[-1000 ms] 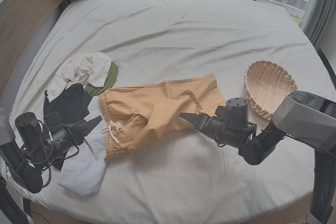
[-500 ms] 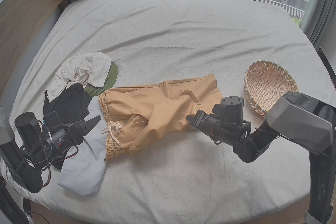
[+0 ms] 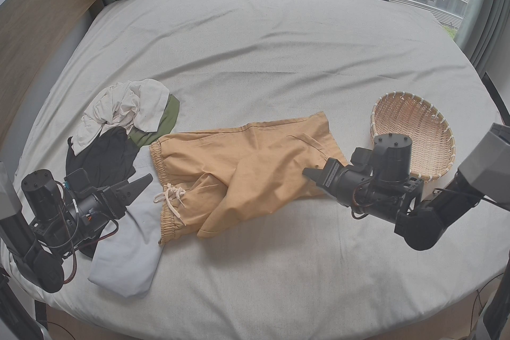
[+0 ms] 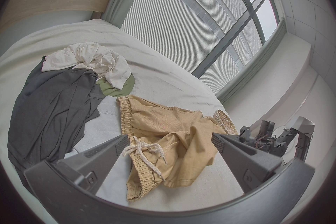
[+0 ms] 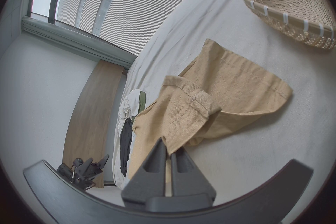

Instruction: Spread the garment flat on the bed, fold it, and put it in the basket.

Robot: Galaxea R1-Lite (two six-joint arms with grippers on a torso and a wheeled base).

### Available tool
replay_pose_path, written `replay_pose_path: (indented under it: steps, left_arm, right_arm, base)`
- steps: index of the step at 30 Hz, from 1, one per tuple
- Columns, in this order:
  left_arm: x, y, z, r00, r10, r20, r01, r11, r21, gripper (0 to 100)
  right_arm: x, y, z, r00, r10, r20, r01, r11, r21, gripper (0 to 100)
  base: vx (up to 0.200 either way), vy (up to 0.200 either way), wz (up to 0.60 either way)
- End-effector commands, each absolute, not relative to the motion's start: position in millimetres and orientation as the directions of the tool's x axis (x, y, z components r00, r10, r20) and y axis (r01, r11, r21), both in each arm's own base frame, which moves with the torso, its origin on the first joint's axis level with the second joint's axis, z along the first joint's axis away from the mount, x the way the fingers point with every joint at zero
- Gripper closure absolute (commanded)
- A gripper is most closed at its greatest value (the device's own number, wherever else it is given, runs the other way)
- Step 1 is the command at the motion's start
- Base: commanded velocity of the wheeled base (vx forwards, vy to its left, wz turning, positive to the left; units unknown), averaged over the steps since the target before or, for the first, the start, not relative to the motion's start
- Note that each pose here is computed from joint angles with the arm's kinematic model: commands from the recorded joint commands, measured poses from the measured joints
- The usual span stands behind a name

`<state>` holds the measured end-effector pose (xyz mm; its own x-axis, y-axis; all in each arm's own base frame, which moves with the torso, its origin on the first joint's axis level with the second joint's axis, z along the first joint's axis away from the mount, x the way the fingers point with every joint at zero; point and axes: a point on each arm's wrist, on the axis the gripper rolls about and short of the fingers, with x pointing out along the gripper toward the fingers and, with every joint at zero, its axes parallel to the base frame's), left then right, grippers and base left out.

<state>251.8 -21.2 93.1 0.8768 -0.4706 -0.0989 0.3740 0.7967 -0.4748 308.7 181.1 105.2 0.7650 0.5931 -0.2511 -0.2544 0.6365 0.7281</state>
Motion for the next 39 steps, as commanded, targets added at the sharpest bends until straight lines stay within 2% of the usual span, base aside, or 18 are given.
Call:
replay_pose_path:
  steps: [1, 10, 16, 20, 23, 24, 31, 39]
  left_arm:
    - [252.0, -20.5, 93.8, 0.878, -0.468, -0.095, 0.374, 0.798, -0.473, 0]
    - [251.8, -20.5, 94.2, 0.878, -0.468, -0.094, 0.375, 0.798, -0.471, 0]
    - [250.8, -20.8, 93.9, 0.878, -0.468, -0.097, 0.374, 0.799, -0.471, 0]
    - [250.4, -22.0, 93.5, 0.876, -0.472, -0.1, 0.377, 0.798, -0.47, 0]
    - [250.5, -22.4, 93.2, 0.875, -0.474, -0.1, 0.378, 0.797, -0.47, 0]
    - [248.9, -23.0, 90.9, 0.872, -0.476, -0.112, 0.374, 0.796, -0.475, 0]
    - [245.0, -24.4, 83.1, 0.863, -0.483, -0.149, 0.361, 0.796, -0.486, 0]
    - [237.8, -22.1, 53.9, 0.834, -0.476, -0.279, 0.317, 0.827, -0.464, 0]
  right_arm:
    - [282.8, 167.1, 133.0, 0.757, 0.615, -0.219, -0.283, 0.612, 0.739, 100]
    - [259.6, 150.0, 150.6, 0.745, 0.617, -0.254, -0.256, 0.616, 0.745, 100]
    - [262.2, 132.8, 131.4, 0.758, 0.563, -0.329, -0.19, 0.673, 0.715, 100]
    - [272.2, 127.9, 95.8, 0.734, 0.52, -0.436, -0.13, 0.739, 0.661, 100]
    - [273.3, 127.8, 93.2, 0.732, 0.517, -0.443, -0.125, 0.742, 0.659, 100]
    - [282.6, 126.8, 79.9, 0.732, 0.503, -0.459, -0.105, 0.75, 0.654, 100]
    - [314.7, 119.9, 51.8, 0.79, 0.47, -0.394, -0.132, 0.757, 0.64, 100]
    - [330.9, 111.0, 53.0, 0.821, 0.442, -0.362, -0.145, 0.774, 0.617, 100]
  base:
    - [0.0, 0.0, 0.0]
    - [0.0, 0.0, 0.0]
    - [0.0, 0.0, 0.0]
    - [0.0, 0.0, 0.0]
    - [0.0, 0.0, 0.0]
    - [0.0, 0.0, 0.0]
    - [0.0, 0.0, 0.0]
    - [0.0, 0.0, 0.0]
